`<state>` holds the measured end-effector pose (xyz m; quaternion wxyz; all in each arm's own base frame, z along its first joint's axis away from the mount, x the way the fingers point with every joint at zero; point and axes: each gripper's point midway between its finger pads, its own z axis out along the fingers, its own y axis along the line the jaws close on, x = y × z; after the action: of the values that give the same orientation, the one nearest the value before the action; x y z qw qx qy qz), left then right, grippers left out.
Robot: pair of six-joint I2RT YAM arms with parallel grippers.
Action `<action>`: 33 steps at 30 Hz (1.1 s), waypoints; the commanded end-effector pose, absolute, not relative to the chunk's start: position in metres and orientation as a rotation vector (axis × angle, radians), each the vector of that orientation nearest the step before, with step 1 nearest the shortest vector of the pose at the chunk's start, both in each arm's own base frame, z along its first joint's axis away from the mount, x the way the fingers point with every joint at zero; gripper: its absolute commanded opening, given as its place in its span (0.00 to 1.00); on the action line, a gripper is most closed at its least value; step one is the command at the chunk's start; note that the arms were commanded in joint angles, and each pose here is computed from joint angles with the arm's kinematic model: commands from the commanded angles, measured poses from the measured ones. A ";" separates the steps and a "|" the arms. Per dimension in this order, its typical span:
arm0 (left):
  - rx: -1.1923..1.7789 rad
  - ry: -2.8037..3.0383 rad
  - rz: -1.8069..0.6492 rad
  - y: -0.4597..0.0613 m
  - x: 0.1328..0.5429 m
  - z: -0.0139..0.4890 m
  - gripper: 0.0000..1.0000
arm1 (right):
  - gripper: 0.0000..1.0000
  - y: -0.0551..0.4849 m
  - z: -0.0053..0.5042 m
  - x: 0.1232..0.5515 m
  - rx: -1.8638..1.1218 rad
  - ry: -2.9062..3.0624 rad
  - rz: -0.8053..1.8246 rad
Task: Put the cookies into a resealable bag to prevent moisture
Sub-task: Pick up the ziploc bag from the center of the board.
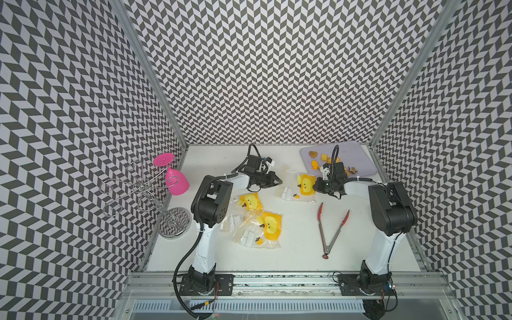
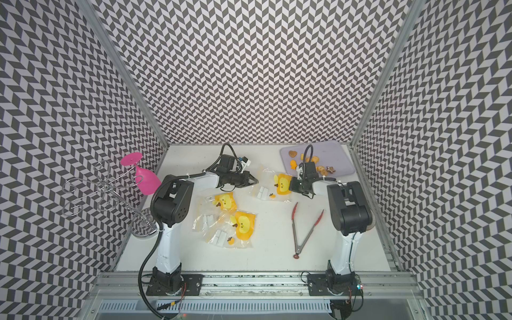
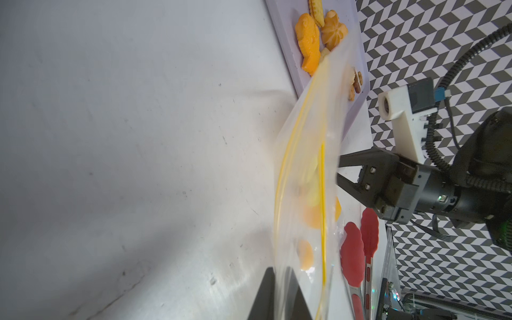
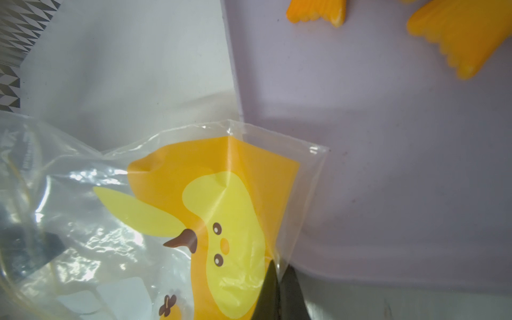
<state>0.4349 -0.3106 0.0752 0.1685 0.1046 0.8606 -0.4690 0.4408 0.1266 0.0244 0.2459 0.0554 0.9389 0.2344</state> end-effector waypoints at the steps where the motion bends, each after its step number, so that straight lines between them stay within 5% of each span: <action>1: 0.326 2.398 -1.352 -0.314 0.437 0.091 0.04 | 0.00 0.118 -0.009 0.418 0.183 2.684 0.602; 10: 0.297 2.367 -1.295 -0.307 0.448 0.119 0.00 | 0.03 0.128 0.022 0.425 0.148 2.580 0.687; 13: 0.265 2.338 -1.242 -0.296 0.457 0.148 0.00 | 0.29 0.126 0.057 0.434 0.119 2.477 0.675; 19: 0.160 2.343 -0.983 -0.256 0.479 0.205 0.00 | 0.65 0.115 0.117 0.451 0.170 2.283 0.628; 21: 0.066 2.383 -0.815 -0.229 0.488 0.216 0.00 | 0.60 0.112 0.115 0.455 0.182 2.303 0.594; 27: -0.161 2.416 -0.145 -0.122 0.505 0.257 0.00 | 0.08 0.107 0.085 0.474 0.197 2.435 0.501; 33: -0.424 2.367 0.384 -0.013 0.495 0.278 0.00 | 0.00 0.097 0.060 0.490 0.234 2.516 0.373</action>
<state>0.5222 -0.0876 0.3096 0.4170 -0.1138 0.9012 -0.0320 0.4878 0.1088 0.0722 0.3055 0.0804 0.9312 0.1821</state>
